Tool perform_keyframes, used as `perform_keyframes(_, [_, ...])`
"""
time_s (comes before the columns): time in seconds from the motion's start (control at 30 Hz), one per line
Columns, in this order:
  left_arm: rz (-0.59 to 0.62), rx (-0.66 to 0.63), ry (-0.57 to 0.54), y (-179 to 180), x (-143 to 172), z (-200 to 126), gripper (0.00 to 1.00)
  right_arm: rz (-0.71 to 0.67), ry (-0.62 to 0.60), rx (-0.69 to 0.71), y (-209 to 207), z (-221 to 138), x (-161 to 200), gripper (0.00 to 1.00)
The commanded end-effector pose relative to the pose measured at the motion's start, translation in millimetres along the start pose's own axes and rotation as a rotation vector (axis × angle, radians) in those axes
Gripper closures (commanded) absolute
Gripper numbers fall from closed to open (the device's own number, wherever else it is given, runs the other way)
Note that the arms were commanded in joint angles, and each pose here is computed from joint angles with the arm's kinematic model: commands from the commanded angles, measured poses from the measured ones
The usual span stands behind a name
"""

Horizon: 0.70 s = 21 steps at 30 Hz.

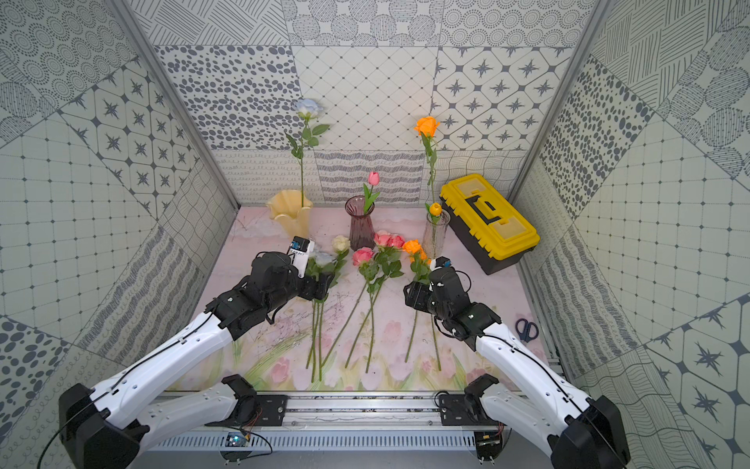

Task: Arrange the flowers in different vases according to their variety
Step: Pick up the flower at the center of the board.

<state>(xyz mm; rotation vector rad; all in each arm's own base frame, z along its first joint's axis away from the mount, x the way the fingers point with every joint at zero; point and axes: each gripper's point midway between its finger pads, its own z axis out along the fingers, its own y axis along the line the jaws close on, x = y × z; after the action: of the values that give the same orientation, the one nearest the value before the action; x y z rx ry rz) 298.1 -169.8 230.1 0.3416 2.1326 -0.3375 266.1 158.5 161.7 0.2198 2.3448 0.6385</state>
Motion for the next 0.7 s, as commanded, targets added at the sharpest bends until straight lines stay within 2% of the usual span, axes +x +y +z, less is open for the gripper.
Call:
perform_keyframes(0.0, [-0.115,-0.103,0.293,20,80,-21,0.08,-0.022,0.000,-0.023,4,4,2,0.25])
perform_keyframes(0.13, [-0.145,-0.148,0.407,27,111,-25,0.11,-0.026,0.007,-0.024,5,5,2,0.25])
perform_keyframes(0.33, [-0.208,-0.194,0.524,32,143,-20,0.20,-0.027,0.016,-0.030,7,7,3,0.25])
perform_keyframes(0.47, [-0.324,-0.174,0.640,33,167,-10,0.27,-0.034,0.020,-0.031,7,7,3,0.25])
perform_keyframes(0.67, [-0.386,-0.168,0.721,34,179,5,0.37,-0.034,0.026,-0.018,3,9,7,0.25])
